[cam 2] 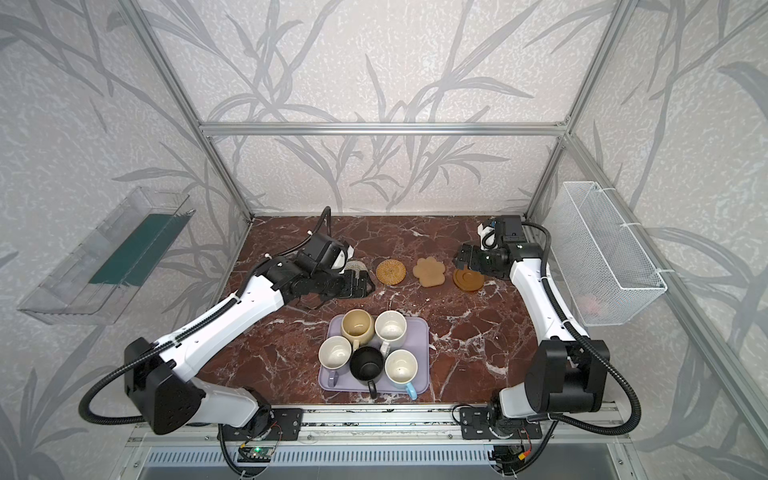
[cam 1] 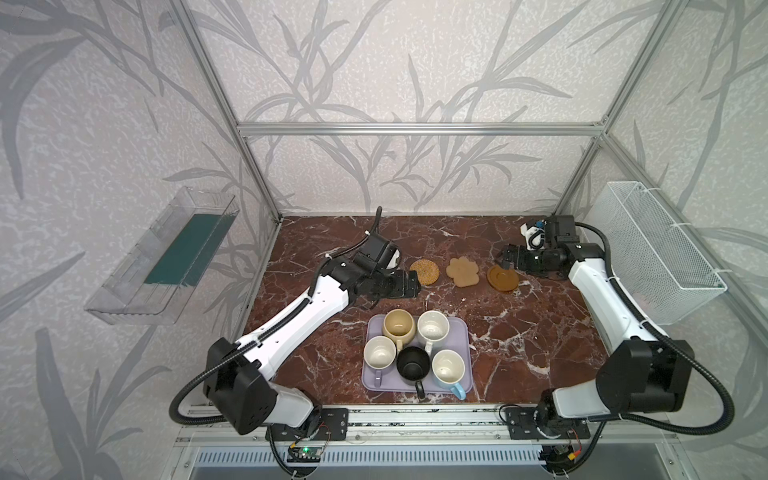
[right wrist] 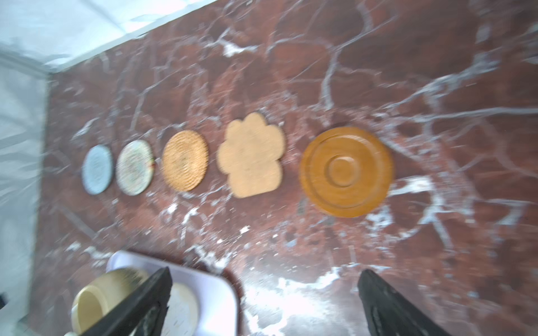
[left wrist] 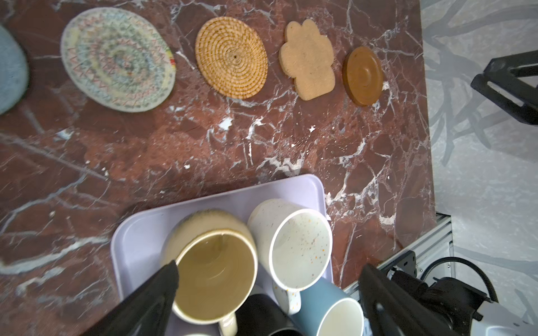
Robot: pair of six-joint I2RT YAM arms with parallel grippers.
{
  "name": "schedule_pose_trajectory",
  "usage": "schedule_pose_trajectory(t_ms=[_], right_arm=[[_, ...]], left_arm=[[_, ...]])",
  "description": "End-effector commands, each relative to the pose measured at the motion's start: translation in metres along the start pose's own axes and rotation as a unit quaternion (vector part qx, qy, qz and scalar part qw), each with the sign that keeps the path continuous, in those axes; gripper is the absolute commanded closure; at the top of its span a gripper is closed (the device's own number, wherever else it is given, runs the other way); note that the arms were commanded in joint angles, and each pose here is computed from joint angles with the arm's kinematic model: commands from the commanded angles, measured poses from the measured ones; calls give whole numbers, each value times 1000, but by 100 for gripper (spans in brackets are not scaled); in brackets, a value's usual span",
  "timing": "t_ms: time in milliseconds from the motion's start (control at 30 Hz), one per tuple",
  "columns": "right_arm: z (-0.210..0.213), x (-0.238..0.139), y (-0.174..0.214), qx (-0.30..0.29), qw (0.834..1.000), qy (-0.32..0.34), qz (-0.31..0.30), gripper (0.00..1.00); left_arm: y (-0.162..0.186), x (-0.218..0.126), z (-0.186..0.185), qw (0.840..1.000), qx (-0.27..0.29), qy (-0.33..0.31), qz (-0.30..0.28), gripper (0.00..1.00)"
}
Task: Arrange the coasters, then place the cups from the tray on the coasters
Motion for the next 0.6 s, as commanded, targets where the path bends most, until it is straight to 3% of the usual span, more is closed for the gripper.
schedule_pose_trajectory(t_ms=[0, 233, 567], right_arm=[[44, -16, 18, -27, 996, -90, 4, 1], [79, -16, 59, -88, 984, -151, -20, 1], [113, -29, 93, -164, 975, -148, -5, 1]], left_arm=[[27, -8, 27, 998, 3, -63, 24, 1], [52, 0, 43, 994, 11, -106, 27, 1], [71, 22, 48, 989, 17, -134, 54, 3]])
Point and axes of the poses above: each gripper's point midway between its finger pads, its own x axis out along the fingers, its own z axis along the line the jaws close on, y = z × x, the point moved 1 cm from there along -x, back along the fingers, and after that the axes turned 1 degree about x, right-handed, at the moved point
